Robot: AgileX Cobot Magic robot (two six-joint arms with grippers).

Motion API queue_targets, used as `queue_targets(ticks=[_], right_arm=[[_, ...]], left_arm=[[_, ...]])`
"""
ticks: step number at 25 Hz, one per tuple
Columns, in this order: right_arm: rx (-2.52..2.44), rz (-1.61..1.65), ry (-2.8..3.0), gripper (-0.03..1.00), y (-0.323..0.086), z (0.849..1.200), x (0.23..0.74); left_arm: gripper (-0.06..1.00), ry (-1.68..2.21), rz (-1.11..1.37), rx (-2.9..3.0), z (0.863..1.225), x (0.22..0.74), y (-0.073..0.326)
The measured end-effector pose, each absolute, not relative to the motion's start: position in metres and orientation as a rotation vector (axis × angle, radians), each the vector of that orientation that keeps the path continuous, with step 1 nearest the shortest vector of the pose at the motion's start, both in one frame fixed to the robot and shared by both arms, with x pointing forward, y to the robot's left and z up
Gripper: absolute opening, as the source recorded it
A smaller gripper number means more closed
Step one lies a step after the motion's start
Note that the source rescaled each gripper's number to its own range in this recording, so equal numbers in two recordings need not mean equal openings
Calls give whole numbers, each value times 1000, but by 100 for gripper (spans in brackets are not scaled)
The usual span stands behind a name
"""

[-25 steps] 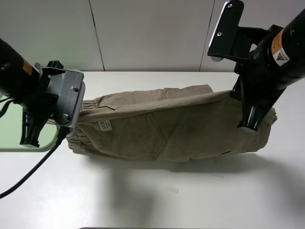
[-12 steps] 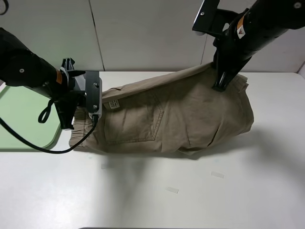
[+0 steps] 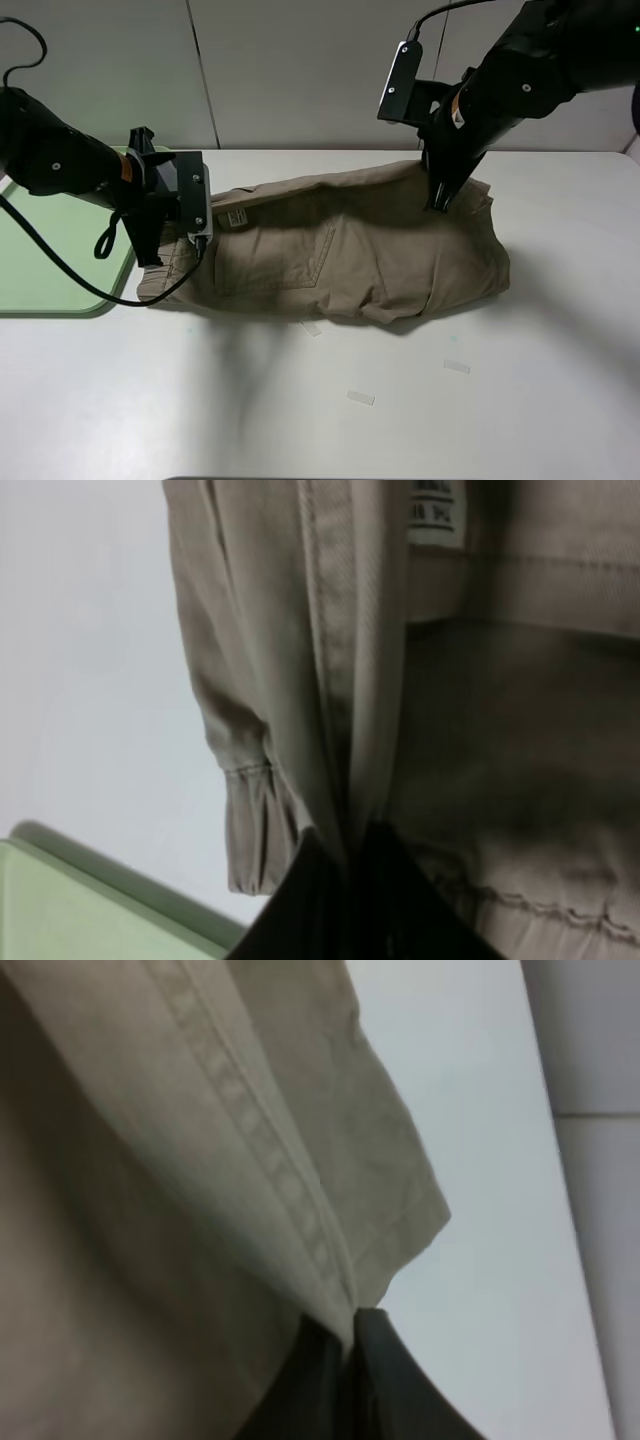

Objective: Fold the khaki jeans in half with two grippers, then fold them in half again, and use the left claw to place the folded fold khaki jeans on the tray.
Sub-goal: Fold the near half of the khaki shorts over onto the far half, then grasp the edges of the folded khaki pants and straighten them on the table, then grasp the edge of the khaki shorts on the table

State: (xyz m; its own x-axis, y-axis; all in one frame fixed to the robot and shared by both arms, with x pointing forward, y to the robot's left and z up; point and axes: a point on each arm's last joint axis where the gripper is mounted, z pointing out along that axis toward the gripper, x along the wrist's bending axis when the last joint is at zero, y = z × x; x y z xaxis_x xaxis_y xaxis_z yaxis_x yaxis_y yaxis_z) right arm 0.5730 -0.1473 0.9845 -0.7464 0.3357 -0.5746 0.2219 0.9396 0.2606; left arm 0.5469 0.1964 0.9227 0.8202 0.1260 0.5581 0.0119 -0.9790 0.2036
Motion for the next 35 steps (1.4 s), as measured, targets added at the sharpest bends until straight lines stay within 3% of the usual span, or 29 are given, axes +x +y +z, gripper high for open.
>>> queue_targets(ticks=[16, 17, 19, 21, 23, 24, 26, 35], right_arm=[[442, 352, 2336, 0, -174, 980, 600], [441, 353, 2335, 3, -174, 980, 600], [430, 339, 2335, 27, -176, 980, 601], [404, 310, 2333, 72, -180, 980, 602], [393, 300, 2331, 90, -181, 981, 602], [399, 304, 2329, 94, -180, 981, 602], [407, 311, 2326, 98, -180, 981, 602], [428, 323, 2327, 100, -180, 981, 602]], left_arm=[[1, 88, 940, 2745, 926, 550, 192], [2, 88, 940, 2745, 926, 550, 192], [11, 92, 925, 2763, 925, 550, 193], [33, 148, 875, 2803, 923, 547, 196], [58, 251, 801, 2843, 919, 543, 200], [68, 325, 766, 2844, 918, 541, 201], [76, 413, 737, 2825, 918, 540, 201], [81, 460, 730, 2804, 918, 541, 200]])
